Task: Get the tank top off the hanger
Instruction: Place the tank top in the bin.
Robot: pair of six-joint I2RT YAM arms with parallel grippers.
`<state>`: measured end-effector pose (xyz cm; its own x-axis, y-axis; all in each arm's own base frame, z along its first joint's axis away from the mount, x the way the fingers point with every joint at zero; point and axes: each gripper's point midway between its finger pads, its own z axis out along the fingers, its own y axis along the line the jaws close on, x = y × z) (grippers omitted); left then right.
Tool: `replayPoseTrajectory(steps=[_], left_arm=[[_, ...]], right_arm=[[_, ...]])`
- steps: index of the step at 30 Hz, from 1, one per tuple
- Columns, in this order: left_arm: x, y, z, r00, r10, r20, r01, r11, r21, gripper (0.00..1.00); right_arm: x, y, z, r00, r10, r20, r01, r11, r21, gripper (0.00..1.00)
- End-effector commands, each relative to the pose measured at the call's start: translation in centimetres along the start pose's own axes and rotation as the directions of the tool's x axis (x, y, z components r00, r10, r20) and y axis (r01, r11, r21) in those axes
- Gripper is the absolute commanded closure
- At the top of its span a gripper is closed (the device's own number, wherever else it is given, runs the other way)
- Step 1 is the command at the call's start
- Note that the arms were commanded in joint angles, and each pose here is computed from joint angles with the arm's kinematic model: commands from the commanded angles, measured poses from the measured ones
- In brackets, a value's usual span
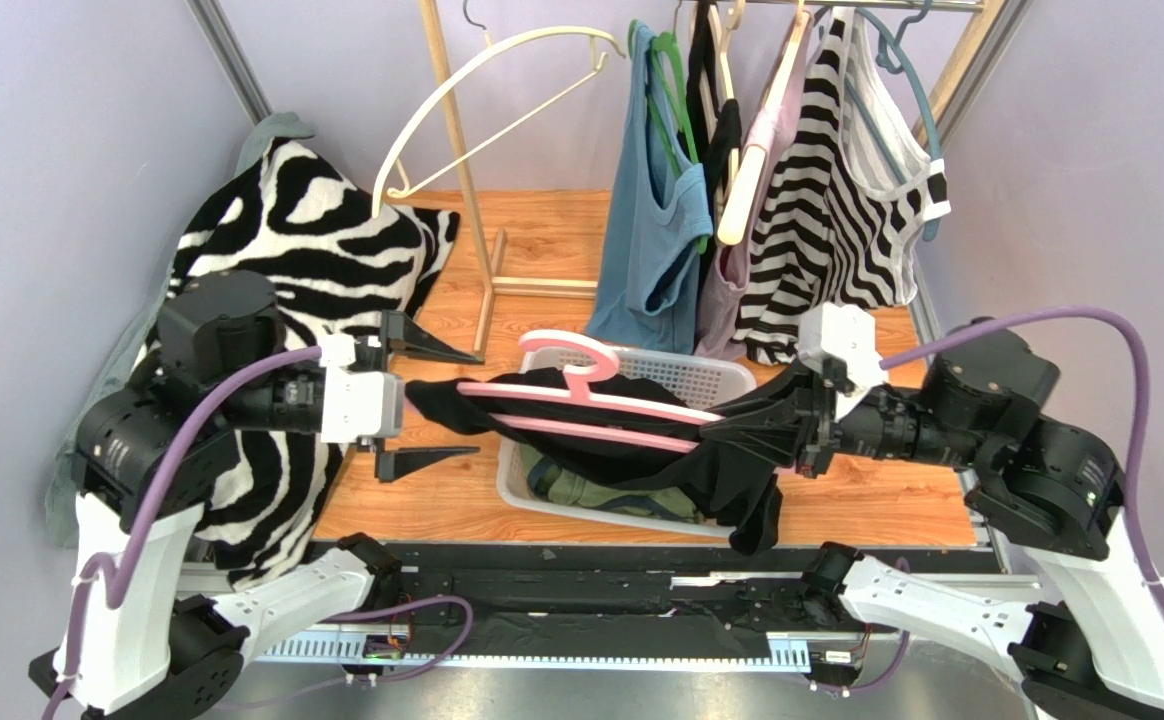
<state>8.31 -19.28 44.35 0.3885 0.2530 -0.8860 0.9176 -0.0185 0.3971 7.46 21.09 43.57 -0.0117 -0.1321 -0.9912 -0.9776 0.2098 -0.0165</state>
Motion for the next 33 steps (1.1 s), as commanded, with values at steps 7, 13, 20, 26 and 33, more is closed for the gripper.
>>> replayPoseTrajectory(steps=[7,13,20,26,33], left_arm=[[2.0,-1.2,1.2,0.999,-0.032,-0.019,0.033,0.996,0.084,0.27],[3.9,-0.6,2.5,0.995,-0.082,-0.064,0.087,0.993,0.086,0.21],[3.8,0.8,3.1,0.996,-0.066,-0.061,0.070,0.996,0.064,0.76],[3.0,1.9,3.4,0.996,-0.073,-0.045,0.075,0.996,0.037,0.96],[3.0,3.4,2.9,0.994,-0.095,-0.059,0.091,0.994,-0.063,1.00]], right_arm=[[-3.2,0.5,0.6,0.994,-0.051,0.093,0.056,0.997,-0.053,1.00],[-3.1,0.5,1.2,0.995,-0.051,0.089,0.058,0.996,-0.073,1.00],[-3.1,0.4,1.4,0.994,-0.067,0.092,0.074,0.994,-0.074,1.00],[-3.1,-1.4,1.9,0.990,-0.084,0.109,0.083,0.996,0.018,1.00],[-4.1,-8.8,-0.5,0.982,-0.113,0.153,0.032,0.891,0.454,0.46]])
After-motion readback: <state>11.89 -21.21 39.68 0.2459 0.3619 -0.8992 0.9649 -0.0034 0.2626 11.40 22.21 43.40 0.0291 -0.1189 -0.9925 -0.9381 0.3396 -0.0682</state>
